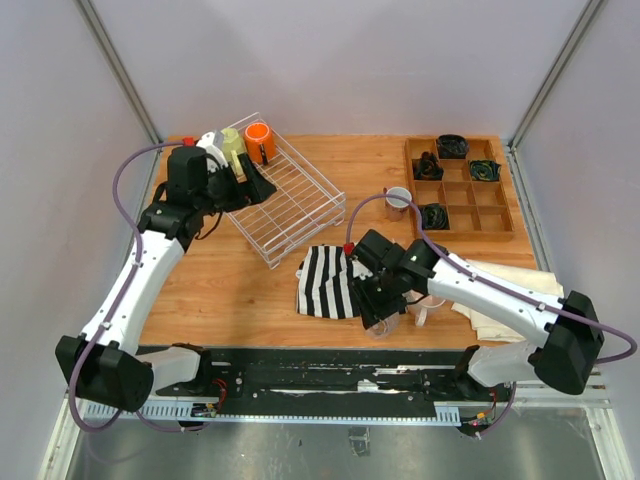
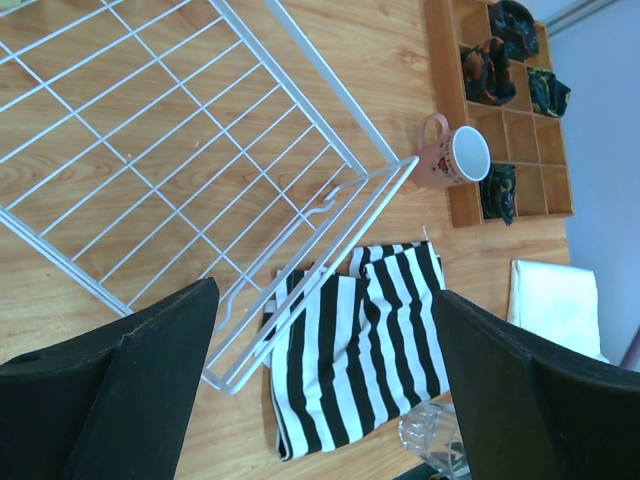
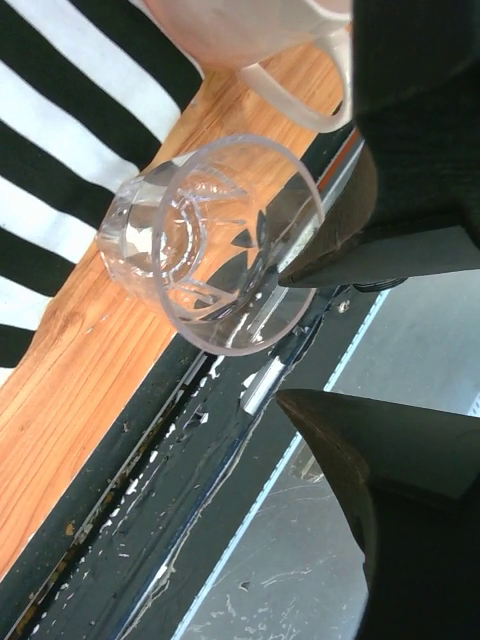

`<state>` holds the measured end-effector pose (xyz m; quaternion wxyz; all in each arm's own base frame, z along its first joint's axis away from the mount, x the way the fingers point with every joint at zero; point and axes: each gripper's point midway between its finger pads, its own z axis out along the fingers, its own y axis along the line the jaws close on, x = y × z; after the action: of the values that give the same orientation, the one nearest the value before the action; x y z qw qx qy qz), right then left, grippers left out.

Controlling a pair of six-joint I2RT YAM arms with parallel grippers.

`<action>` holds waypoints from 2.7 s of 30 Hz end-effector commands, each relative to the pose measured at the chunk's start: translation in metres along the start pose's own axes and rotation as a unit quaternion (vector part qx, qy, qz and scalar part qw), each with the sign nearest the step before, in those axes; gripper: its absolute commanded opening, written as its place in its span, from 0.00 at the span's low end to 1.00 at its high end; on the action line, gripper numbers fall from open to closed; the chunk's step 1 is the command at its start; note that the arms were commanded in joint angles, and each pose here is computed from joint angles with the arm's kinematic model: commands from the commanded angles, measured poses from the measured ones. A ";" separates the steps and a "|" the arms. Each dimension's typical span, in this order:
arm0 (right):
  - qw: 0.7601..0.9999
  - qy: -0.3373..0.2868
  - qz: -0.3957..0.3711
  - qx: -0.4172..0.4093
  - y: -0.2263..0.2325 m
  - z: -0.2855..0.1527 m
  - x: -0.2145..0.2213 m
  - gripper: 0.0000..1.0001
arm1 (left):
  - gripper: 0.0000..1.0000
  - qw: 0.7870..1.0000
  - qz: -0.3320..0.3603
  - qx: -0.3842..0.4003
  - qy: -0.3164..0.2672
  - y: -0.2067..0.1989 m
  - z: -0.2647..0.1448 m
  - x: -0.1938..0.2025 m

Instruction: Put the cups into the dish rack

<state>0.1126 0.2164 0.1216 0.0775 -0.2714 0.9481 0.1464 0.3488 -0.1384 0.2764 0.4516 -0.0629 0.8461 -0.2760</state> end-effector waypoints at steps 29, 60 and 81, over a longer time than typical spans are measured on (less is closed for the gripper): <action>0.994 -0.017 -0.028 0.105 -0.021 0.036 -0.013 0.01 | 0.94 1.000 0.008 0.000 -0.019 -0.006 -0.027 -0.006; 0.842 -0.387 0.118 -0.357 0.026 -0.183 -0.230 0.01 | 1.00 0.879 -0.343 0.319 0.095 -0.085 0.001 0.027; 0.809 -0.382 0.134 -0.426 0.035 -0.177 -0.278 0.01 | 1.00 0.871 -0.369 0.305 0.109 -0.085 0.020 0.031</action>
<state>0.3126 0.3201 0.3237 0.2640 -0.0448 0.7488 0.6062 0.3327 -0.2236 0.2814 0.2155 -0.2122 0.6854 -0.6624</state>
